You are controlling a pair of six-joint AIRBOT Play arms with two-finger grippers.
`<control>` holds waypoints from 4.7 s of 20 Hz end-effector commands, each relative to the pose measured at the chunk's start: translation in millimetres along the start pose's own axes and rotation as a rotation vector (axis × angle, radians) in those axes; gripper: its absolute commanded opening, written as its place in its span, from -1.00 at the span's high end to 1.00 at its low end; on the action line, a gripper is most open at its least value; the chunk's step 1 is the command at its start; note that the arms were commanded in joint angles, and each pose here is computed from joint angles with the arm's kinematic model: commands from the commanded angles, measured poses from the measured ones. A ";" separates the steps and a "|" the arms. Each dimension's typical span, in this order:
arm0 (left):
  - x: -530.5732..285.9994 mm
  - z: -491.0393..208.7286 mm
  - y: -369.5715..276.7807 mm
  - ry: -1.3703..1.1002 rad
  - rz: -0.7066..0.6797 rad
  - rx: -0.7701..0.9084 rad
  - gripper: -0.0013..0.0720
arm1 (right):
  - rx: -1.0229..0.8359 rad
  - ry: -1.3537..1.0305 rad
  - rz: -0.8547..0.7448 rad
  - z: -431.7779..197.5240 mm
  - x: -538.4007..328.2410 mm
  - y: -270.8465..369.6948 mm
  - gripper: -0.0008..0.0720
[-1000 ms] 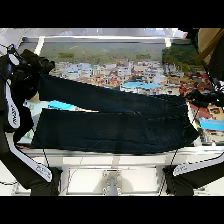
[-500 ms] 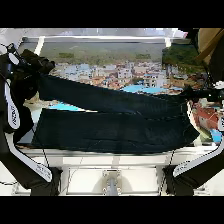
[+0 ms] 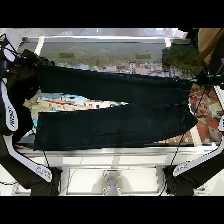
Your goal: Fold the clothes and pants, and hang the long-sleeved shirts on hangers.
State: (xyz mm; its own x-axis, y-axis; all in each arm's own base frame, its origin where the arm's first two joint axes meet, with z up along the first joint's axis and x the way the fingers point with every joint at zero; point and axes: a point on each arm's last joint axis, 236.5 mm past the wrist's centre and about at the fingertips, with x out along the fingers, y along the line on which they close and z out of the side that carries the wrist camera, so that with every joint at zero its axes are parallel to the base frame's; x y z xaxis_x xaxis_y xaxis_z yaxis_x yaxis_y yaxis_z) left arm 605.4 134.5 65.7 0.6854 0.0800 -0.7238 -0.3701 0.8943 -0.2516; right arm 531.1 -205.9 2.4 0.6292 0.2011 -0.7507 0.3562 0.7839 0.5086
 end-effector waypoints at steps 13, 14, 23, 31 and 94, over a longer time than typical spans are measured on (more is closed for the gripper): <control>-120.4 -56.7 104.9 0.300 0.474 0.065 -0.93 | -0.155 0.029 -0.057 13.9 -85.6 15.8 -0.39; -144.0 -69.8 118.0 0.329 0.534 0.075 -0.93 | -0.179 0.079 -0.085 -0.4 -105.3 6.8 -0.39; -240.9 -338.9 171.4 0.375 0.426 -0.398 -0.79 | 0.004 0.219 -0.050 -141.9 -179.7 -45.0 -0.39; -234.9 -382.1 178.4 0.491 0.080 -0.726 -0.77 | -0.006 0.166 0.014 -139.1 -196.1 -12.3 -0.39; -235.1 -244.9 180.6 0.335 -0.011 -0.318 0.93 | 0.157 0.153 -0.159 -241.5 -207.4 -69.8 0.87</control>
State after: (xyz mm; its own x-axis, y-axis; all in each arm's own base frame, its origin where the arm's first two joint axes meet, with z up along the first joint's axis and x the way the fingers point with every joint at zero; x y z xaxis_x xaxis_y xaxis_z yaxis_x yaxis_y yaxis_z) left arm 235.7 165.7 10.3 0.5121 -0.1493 -0.8458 -0.5920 0.6521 -0.4736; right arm 255.0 -158.5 -16.4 0.5185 0.2284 -0.8240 0.5447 0.6546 0.5243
